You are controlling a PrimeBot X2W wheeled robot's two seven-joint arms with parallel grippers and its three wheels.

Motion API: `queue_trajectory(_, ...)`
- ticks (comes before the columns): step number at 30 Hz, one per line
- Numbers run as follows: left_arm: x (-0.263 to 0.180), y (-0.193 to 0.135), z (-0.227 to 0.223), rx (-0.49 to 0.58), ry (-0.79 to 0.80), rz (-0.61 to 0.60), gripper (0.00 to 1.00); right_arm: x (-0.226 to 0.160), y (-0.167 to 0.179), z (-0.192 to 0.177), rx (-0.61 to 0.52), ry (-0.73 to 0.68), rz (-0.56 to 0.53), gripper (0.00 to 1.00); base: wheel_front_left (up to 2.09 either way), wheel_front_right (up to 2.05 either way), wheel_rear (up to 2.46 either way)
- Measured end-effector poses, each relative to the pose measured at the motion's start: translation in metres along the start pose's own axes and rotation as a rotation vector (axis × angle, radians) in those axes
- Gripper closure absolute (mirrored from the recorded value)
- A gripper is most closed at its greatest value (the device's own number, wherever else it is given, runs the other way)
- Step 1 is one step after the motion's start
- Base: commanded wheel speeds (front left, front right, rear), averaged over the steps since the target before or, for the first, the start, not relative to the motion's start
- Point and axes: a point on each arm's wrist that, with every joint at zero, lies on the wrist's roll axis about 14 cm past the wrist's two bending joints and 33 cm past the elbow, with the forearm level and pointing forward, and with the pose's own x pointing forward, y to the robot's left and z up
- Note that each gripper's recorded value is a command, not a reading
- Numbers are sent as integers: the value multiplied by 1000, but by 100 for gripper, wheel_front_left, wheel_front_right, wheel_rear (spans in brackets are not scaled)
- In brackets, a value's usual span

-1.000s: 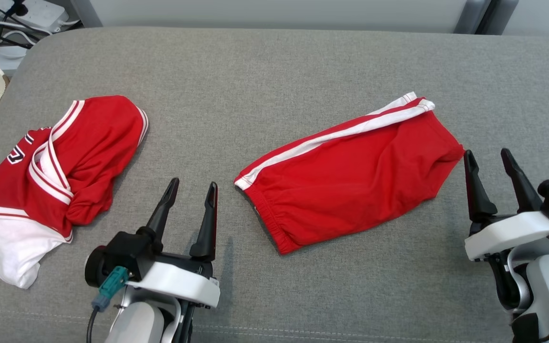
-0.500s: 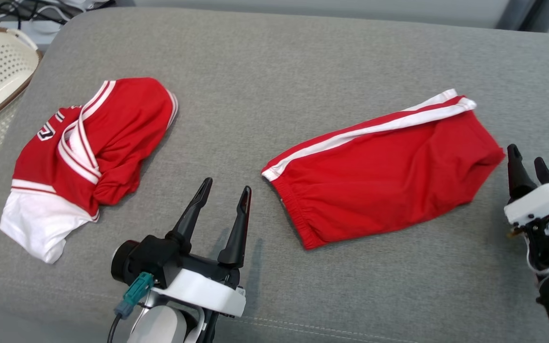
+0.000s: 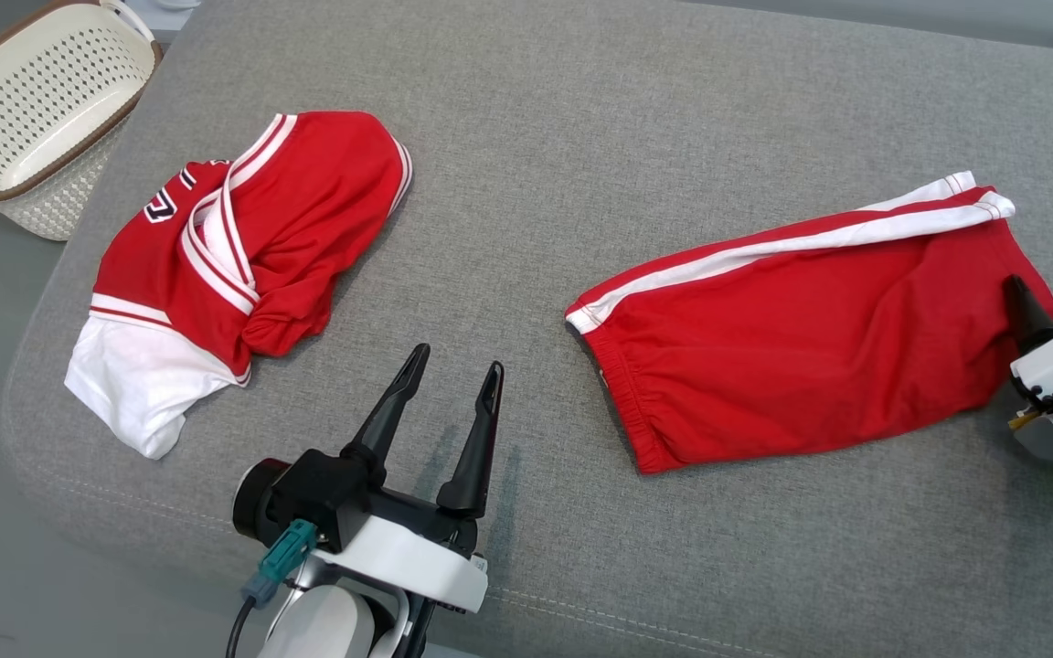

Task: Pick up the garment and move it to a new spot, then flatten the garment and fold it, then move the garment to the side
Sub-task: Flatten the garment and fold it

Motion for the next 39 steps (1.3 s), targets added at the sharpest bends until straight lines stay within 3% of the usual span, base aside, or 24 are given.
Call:
queue_trajectory(1,0,1,0,1,-1,2,0,1,2,-1,10,8,4,57,0,0,0)
queue_trajectory(2,0,1,1,2,-1,4,0,2,4,-1,25,14,8,87,0,0,0)
queue_trajectory(3,0,2,1,2,-2,4,0,2,6,-2,41,19,12,100,0,0,0)
queue_trajectory(9,3,0,4,8,-13,-3,0,0,19,-3,78,28,54,100,0,0,0)
queue_trajectory(15,7,-9,6,4,-21,-31,0,-16,23,10,101,-74,106,100,0,0,0)
queue_trajectory(22,11,-23,8,0,-32,-82,0,-49,-4,8,110,-160,87,100,0,0,0)
queue_trajectory(32,16,-48,10,-6,-41,-157,0,-104,-68,-4,166,-265,-45,100,0,0,0)
queue_trajectory(39,14,-58,9,-11,-38,-186,0,-123,-81,-9,195,-298,-72,100,0,0,0)
